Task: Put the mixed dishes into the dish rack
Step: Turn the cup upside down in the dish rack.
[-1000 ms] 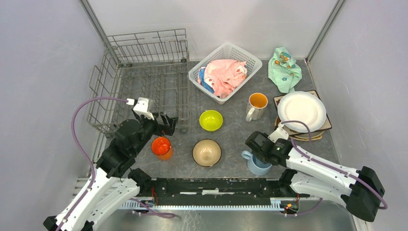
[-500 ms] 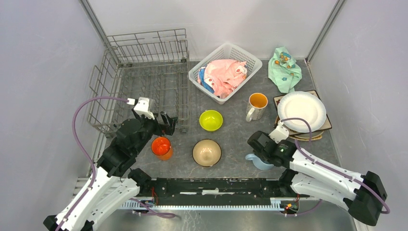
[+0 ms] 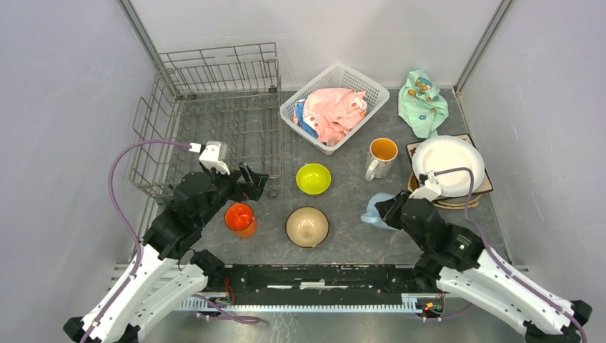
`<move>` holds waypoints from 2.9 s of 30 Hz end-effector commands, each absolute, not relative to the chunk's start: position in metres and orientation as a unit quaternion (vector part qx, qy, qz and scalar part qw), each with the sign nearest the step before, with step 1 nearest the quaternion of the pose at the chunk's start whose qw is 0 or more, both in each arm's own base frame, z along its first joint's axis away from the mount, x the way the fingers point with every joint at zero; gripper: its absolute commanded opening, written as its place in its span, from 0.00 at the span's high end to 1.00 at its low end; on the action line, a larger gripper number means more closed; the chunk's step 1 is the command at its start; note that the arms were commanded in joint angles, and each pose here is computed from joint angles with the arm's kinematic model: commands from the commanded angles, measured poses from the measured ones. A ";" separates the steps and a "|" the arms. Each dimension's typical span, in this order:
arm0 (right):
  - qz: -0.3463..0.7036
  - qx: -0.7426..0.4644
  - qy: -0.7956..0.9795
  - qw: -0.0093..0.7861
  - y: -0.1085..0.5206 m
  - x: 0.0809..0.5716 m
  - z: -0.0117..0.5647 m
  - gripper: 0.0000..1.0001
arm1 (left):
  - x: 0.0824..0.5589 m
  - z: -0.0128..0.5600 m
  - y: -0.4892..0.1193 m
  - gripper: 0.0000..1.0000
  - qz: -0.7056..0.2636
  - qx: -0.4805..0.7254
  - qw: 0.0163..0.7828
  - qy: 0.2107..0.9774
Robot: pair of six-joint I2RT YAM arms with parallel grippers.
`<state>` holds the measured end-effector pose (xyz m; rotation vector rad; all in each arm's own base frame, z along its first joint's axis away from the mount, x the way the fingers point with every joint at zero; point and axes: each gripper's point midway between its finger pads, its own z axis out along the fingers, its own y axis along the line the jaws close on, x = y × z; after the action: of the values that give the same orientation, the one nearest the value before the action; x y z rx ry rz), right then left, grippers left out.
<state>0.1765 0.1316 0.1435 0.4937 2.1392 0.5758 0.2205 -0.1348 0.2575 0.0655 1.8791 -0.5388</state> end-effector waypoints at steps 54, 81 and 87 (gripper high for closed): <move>0.587 -0.120 0.335 0.727 0.254 0.160 0.433 1.00 | 0.153 0.331 -0.302 0.11 -0.712 0.092 0.248 0.650; 0.602 -0.110 0.425 0.667 0.267 0.163 0.374 0.64 | 0.169 0.312 -0.294 0.98 -0.676 0.076 0.322 0.658; 0.640 -0.066 0.411 0.646 0.262 0.163 0.384 0.57 | 0.163 0.305 -0.290 0.98 -0.657 0.122 0.354 0.654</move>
<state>0.1724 0.2824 0.3354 -0.2680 1.1156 1.3559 0.1630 -0.2972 0.2907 0.1664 1.8470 -1.7996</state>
